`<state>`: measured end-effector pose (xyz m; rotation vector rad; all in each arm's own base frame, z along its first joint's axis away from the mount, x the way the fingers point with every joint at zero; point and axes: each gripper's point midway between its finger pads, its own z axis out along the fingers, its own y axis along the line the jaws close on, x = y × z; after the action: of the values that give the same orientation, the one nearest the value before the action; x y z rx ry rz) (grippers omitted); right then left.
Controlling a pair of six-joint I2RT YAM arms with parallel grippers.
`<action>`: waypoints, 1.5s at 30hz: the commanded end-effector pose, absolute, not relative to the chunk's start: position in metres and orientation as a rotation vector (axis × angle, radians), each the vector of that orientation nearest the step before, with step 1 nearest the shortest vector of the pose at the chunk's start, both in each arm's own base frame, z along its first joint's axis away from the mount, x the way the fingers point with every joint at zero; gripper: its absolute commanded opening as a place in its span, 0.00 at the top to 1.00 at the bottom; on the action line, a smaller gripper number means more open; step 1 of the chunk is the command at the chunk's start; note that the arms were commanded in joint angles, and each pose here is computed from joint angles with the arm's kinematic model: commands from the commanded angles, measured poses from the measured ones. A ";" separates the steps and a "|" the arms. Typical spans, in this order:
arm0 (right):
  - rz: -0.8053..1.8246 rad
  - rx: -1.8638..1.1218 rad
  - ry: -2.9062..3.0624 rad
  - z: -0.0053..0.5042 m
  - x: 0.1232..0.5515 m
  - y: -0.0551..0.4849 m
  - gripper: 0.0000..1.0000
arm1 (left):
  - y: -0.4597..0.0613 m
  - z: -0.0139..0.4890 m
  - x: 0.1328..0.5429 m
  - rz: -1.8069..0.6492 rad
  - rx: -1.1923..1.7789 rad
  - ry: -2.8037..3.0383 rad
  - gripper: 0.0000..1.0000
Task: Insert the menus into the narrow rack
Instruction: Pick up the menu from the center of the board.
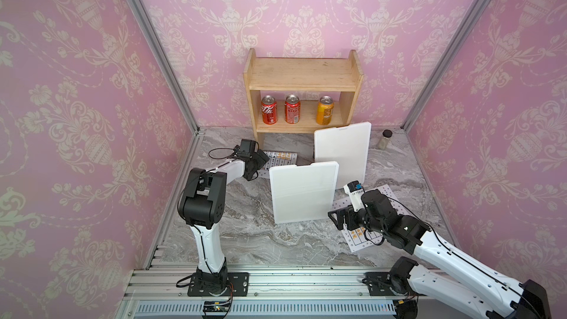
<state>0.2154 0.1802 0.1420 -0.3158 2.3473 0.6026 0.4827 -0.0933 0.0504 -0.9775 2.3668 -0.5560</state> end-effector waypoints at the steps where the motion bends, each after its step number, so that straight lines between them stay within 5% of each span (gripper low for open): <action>1: 0.592 -0.318 2.355 0.139 0.217 0.179 0.00 | -0.097 0.074 0.487 -0.606 -0.916 2.314 0.01; 25: 0.591 -0.315 2.362 0.136 0.218 0.180 0.00 | -0.104 0.066 0.511 -0.596 -0.941 2.256 0.01; 45: 0.576 -0.306 2.367 0.136 0.222 0.180 0.00 | -0.108 0.052 0.517 -0.369 -0.879 2.434 0.18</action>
<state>0.2175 0.1792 0.1317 -0.3104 2.3860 0.5797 0.5244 -0.1118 0.0651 -0.9103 2.3685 -0.4708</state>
